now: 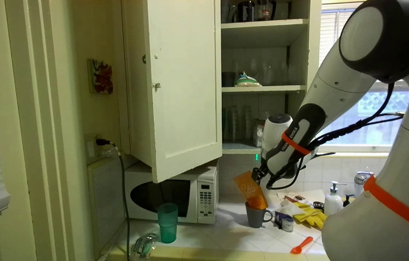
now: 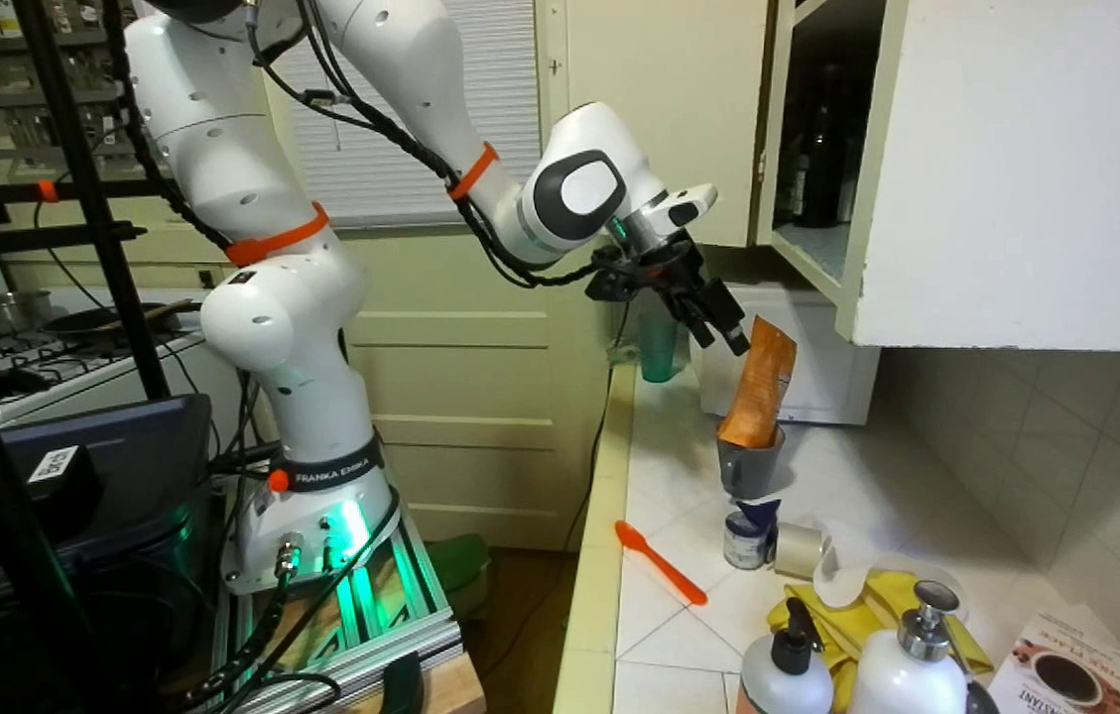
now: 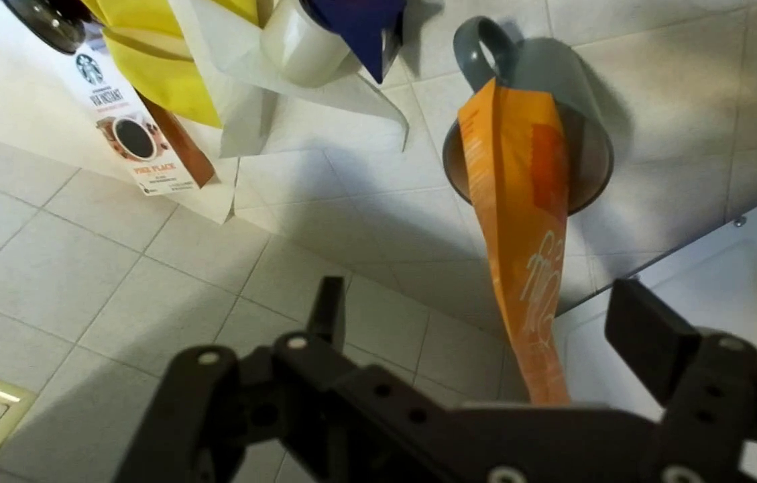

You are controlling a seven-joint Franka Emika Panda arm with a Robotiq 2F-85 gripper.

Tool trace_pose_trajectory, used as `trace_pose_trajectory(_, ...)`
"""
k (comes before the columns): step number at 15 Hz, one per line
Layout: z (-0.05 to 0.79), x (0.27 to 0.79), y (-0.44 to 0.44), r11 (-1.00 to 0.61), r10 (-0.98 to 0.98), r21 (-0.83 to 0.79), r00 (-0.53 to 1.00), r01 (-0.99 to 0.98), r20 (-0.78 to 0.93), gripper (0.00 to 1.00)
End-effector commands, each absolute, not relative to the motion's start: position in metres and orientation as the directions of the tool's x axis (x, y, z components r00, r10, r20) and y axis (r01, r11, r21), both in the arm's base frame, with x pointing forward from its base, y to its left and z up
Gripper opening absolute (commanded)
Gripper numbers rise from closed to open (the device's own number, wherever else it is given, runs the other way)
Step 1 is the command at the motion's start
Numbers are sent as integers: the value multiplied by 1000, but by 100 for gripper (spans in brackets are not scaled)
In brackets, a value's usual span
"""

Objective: Put the orange sachet in the cabinet

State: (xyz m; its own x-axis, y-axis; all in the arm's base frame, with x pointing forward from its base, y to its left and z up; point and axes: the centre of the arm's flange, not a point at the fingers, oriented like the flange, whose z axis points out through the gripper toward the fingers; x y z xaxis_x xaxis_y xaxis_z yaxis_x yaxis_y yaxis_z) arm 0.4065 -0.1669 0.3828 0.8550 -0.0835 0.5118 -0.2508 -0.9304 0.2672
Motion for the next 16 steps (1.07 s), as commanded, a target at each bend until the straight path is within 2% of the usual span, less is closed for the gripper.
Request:
trace_pose_trajectory(1,357,425,-177,-940,-119,201,819,-274,562,100)
trace_pose_trajectory(6,342,442,-179,-949,-158,117,764,-292,626,100)
trace_pose_trajectory(7,340,445,-179,-949,-159,112,754,-295,638,92)
trace_pose_trajectory(8,339,447,-179,-949,-157,110,747,-294,646,74)
trace_pose_trajectory(16,340,456,-180,-952,-182,76,745,-297,642,12)
